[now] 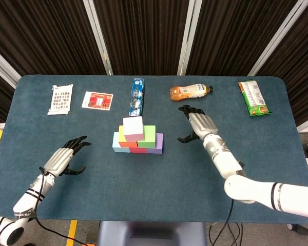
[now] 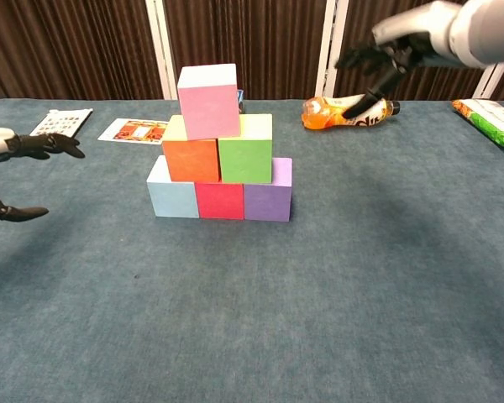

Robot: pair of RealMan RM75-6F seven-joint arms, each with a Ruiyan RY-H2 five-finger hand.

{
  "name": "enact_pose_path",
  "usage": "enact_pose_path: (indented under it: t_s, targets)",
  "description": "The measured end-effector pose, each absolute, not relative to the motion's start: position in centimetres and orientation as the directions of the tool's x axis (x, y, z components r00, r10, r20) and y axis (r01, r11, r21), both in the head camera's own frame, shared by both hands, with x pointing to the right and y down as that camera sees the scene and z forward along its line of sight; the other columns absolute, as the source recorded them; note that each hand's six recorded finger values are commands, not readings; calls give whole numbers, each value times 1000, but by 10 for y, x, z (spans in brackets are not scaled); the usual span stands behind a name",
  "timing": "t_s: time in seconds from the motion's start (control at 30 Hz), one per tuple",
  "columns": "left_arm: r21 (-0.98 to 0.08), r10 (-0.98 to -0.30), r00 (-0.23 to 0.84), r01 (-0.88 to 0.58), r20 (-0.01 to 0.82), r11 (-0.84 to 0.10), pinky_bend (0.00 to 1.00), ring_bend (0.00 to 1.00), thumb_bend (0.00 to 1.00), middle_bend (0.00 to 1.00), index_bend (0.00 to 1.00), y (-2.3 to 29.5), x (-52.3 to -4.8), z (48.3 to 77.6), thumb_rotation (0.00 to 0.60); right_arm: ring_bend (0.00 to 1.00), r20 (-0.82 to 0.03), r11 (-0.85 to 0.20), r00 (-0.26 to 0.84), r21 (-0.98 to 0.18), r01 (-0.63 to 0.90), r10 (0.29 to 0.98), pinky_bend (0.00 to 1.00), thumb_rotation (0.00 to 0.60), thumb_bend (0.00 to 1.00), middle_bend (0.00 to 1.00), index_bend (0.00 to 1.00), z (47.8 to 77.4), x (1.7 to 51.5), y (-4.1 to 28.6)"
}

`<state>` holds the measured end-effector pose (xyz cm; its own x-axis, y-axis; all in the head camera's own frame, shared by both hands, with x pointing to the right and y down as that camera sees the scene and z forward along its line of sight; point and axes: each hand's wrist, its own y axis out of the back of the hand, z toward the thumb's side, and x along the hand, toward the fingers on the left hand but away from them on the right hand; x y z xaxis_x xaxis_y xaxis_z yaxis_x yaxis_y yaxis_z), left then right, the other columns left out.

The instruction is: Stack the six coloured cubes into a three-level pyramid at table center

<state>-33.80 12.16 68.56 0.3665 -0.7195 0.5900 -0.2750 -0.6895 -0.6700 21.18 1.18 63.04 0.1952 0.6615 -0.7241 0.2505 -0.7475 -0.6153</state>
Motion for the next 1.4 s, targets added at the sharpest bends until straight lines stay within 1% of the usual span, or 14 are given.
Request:
enact_pose_path:
  t_s: [0.03,0.17,0.2,0.23,0.3,0.33,0.37,0.4,0.47,0.63,0.87,1.1,1.4]
  targets:
    - [-671,-716,357,-262,601,-694,72,0,319,0,156,122,-338,689,600,0,-734,-757,193,-609,236,651,0,600,386,104,200,636,218,14]
    - [-672,-696,323,-202,641,-712,56,0,319,0,151,124,-335,703,600,0,-786,-808,188,-569,152,589,0,595,607,102,201,662,239,26]
    - [-669,-690,317,-190,651,-718,52,0,319,0,151,125,-333,706,600,0,-798,-819,188,-558,133,573,0,559,677,96,200,668,242,29]
    - [-664,-682,311,-180,661,-726,46,0,319,0,148,126,-332,710,600,0,-809,-830,188,-545,114,557,0,511,720,90,199,673,244,32]
    - [-646,-660,303,-159,688,-747,36,0,320,0,143,128,-327,719,600,0,-831,-853,195,-517,73,521,0,326,834,63,197,686,244,38]
    - [-639,-651,301,-152,697,-754,29,0,319,0,140,129,-324,722,600,0,-838,-860,200,-507,58,508,0,274,868,56,197,691,242,39]
    - [-632,-641,299,-142,707,-762,21,0,319,0,137,129,-320,726,600,0,-845,-867,207,-496,41,493,0,230,912,45,197,696,238,41]
    - [-629,-636,297,-134,712,-766,17,0,319,0,134,129,-318,729,600,0,-849,-872,214,-489,31,483,0,204,947,36,199,700,234,42]
    - [-624,-629,293,-121,720,-772,8,0,321,0,121,129,-312,734,600,0,-855,-880,229,-474,14,464,0,171,997,13,206,708,226,44]
    - [-613,-616,295,-115,730,-781,0,0,322,0,107,127,-297,743,600,0,-859,-892,269,-452,4,436,0,141,1000,1,224,718,205,46]
    - [-611,-613,305,-115,729,-783,0,0,323,0,106,123,-281,749,600,0,-860,-900,299,-437,-12,413,0,141,1000,0,225,725,187,48]
    - [-606,-608,319,-117,727,-787,0,0,324,0,104,123,-271,753,600,0,-863,-905,305,-426,-10,403,0,141,1000,0,225,731,183,52]
    - [-605,-602,331,-107,726,-789,0,0,323,0,104,120,-261,757,600,0,-867,-910,311,-415,-19,389,0,142,1000,0,229,727,186,59]
